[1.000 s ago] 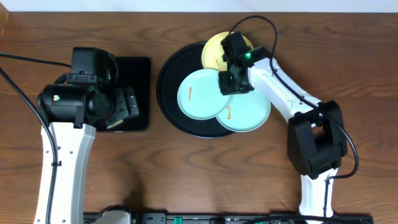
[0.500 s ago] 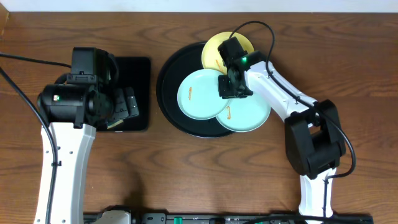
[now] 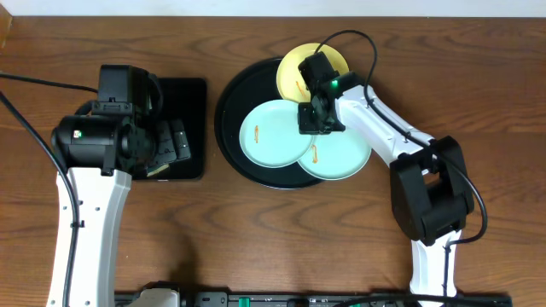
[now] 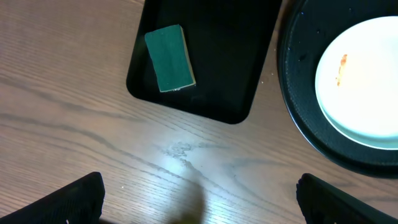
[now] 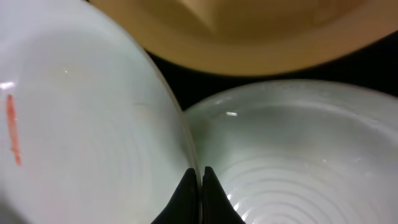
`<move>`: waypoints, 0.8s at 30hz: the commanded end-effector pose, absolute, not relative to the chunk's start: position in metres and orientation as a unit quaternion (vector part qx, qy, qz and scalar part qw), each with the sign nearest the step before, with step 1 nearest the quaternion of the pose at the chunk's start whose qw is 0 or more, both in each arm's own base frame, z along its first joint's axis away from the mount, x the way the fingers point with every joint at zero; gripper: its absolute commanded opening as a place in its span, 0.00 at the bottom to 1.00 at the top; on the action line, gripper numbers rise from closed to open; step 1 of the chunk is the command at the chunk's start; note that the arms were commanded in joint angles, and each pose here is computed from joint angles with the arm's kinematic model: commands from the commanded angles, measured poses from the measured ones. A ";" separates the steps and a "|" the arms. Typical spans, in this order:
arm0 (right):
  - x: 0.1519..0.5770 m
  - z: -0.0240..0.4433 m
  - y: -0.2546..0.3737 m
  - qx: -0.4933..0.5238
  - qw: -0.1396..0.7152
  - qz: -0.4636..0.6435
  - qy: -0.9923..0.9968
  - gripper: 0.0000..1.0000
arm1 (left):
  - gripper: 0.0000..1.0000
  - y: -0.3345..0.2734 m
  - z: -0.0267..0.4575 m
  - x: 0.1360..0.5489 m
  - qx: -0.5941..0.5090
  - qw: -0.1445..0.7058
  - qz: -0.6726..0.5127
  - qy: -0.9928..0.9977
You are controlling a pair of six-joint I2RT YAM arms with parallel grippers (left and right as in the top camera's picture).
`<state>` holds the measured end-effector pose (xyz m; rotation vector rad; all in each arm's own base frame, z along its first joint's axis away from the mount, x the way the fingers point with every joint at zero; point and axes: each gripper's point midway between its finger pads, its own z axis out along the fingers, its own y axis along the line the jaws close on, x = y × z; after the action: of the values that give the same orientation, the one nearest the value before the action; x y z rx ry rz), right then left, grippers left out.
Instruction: Clean dirty plates on tray and stack at the side
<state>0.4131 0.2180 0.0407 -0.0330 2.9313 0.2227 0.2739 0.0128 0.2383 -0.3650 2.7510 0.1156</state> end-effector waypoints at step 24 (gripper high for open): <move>0.423 0.124 0.203 -0.033 0.196 0.049 0.979 0.01 | 0.85 0.054 0.144 0.326 -0.256 0.100 0.046 0.960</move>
<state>0.4207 0.1999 0.1156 -0.0653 2.7702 0.1359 0.3260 0.0508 0.1592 -0.6968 2.8028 0.1495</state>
